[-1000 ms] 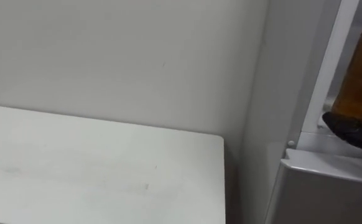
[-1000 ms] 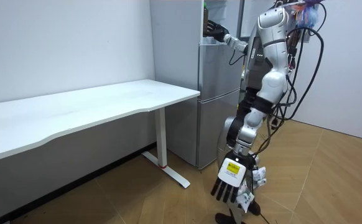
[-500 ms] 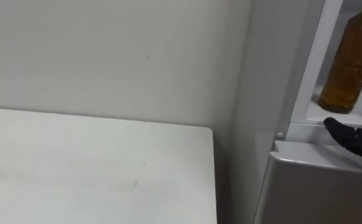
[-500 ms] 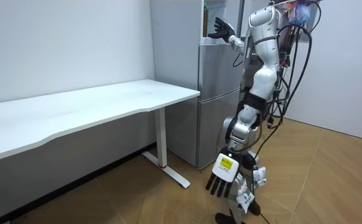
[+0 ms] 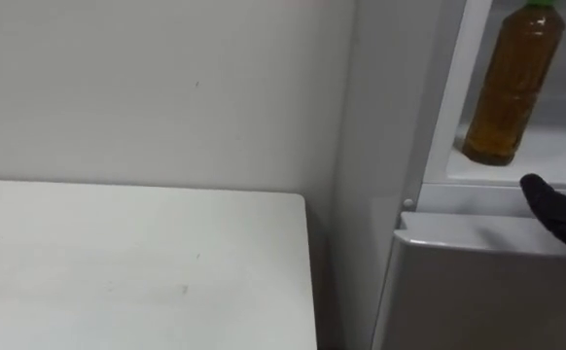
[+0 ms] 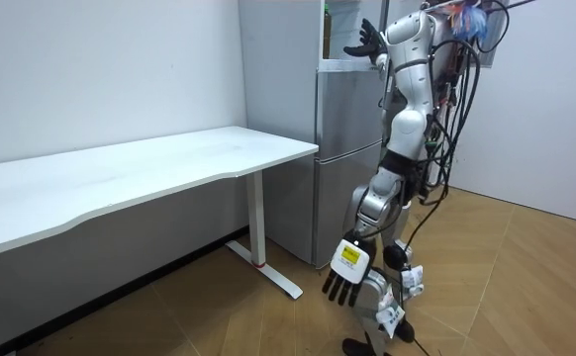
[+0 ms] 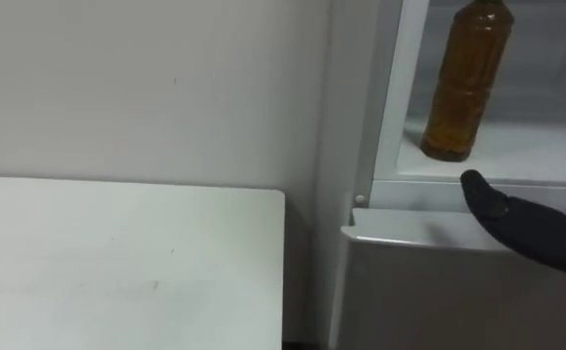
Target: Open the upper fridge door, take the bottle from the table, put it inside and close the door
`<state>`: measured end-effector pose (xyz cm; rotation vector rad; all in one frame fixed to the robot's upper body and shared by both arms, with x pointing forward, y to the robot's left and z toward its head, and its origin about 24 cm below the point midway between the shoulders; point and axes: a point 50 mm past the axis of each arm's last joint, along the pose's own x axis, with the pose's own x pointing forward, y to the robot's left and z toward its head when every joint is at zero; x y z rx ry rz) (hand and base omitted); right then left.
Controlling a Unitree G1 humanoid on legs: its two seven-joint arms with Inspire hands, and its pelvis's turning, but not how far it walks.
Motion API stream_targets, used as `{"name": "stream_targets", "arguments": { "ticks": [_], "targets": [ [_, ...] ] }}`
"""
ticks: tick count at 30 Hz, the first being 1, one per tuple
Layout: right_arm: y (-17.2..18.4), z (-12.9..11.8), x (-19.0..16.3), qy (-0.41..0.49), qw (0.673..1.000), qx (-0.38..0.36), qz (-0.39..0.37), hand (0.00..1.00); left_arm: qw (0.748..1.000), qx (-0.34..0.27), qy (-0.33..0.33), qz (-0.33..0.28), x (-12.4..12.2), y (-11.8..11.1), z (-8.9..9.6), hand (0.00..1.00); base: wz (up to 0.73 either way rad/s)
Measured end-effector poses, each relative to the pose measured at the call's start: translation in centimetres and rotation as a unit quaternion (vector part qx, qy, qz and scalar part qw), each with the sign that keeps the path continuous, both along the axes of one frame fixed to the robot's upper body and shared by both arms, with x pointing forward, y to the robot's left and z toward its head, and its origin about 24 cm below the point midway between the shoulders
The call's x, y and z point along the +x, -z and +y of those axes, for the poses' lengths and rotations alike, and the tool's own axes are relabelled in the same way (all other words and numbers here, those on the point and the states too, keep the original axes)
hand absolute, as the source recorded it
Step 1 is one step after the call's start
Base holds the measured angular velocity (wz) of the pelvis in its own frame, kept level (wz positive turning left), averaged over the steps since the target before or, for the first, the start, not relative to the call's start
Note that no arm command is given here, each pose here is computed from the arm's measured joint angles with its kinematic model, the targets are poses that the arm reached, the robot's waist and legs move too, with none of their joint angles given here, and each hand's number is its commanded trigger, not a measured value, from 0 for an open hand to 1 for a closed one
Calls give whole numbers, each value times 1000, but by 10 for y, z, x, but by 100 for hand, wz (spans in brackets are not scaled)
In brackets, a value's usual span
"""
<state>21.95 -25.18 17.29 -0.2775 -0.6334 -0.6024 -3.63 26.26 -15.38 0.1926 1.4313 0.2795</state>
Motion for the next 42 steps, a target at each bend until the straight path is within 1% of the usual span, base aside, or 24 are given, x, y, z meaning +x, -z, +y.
{"name": "stream_targets", "arguments": {
  "ticks": [5,9,11,15,18,22,27,32,36,38,41,42],
  "targets": [
    [8,0,-12,26,1000,-6,-1,0,1000,-4,-3,17,-9,1,-2,0,-4],
    [18,-3,-20,41,999,4,8,0,1000,-3,-1,11,-3,2,-1,0,0],
    [31,-7,-27,55,998,12,33,0,1000,-3,0,5,0,2,-1,0,0],
    [52,-18,-30,84,993,24,75,0,1000,-4,2,5,-1,2,-2,0,-1],
    [67,-27,-38,120,987,33,104,0,1000,-3,2,6,-2,3,-2,0,-5],
    [89,-36,-51,165,974,51,144,0,1000,-2,-2,6,-3,2,-2,0,-11],
    [118,-45,-59,191,957,82,201,0,1000,-5,7,-4,5,3,-3,0,-1],
    [159,-55,-74,229,925,133,271,0,1000,-8,15,-3,4,4,-5,0,0],
    [177,-57,-84,250,904,185,293,0,1000,-10,15,-3,4,4,-6,0,0],
    [194,-62,-96,268,882,228,314,0,1000,-8,19,-12,8,4,-6,0,2],
    [212,-61,-107,277,857,261,347,0,1000,-9,22,-13,7,3,-7,0,0],
    [226,-62,-116,286,839,270,376,0,1000,-10,22,-10,5,3,-8,0,0]
  ]
}}
